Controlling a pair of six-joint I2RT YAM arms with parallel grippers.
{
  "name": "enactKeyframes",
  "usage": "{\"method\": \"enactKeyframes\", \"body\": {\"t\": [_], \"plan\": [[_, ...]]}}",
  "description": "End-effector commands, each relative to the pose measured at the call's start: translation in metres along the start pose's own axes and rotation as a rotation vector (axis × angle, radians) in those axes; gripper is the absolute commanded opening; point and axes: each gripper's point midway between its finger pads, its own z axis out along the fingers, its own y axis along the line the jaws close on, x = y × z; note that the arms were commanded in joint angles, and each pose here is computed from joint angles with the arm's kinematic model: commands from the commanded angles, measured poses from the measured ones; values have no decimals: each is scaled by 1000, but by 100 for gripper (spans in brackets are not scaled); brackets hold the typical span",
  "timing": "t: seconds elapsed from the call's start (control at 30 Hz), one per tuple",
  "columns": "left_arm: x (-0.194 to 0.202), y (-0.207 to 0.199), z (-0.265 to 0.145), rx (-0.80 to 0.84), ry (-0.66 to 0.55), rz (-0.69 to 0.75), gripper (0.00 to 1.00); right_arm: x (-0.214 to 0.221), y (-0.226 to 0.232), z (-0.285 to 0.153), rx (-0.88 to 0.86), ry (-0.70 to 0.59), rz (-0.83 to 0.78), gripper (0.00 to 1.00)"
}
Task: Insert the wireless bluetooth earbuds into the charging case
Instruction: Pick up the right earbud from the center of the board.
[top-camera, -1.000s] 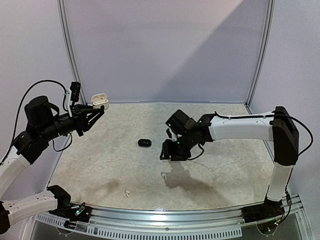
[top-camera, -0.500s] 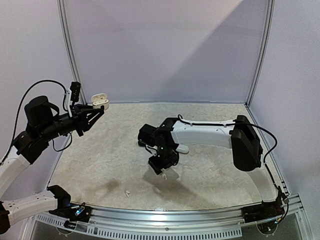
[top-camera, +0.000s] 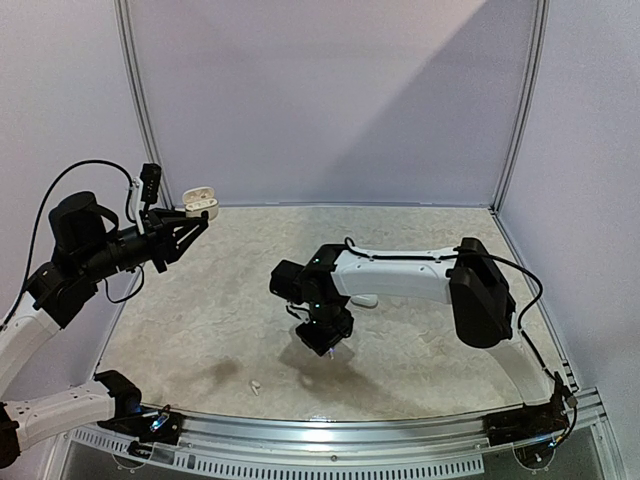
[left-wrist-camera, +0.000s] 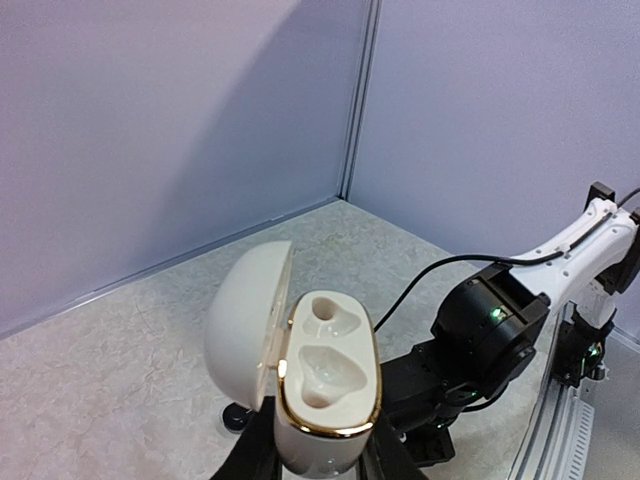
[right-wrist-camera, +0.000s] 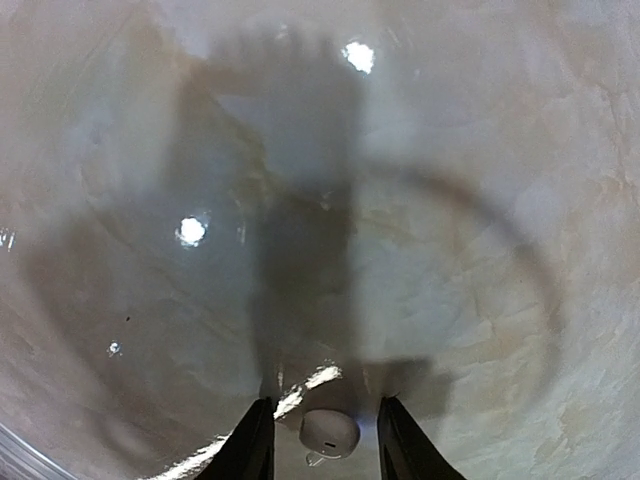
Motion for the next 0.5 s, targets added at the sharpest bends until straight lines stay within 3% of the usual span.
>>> {"method": "enactKeyframes", "body": {"t": [0.0, 0.2, 0.47], "plan": [[-2, 2, 0, -4, -14, 12, 0, 1, 0, 7, 29, 16, -8, 31], [-1, 3, 1, -5, -12, 12, 0, 3, -4, 5, 56, 33, -11, 17], [-1, 3, 1, -5, -12, 14, 0, 5, -5, 2, 62, 41, -19, 21]]}}
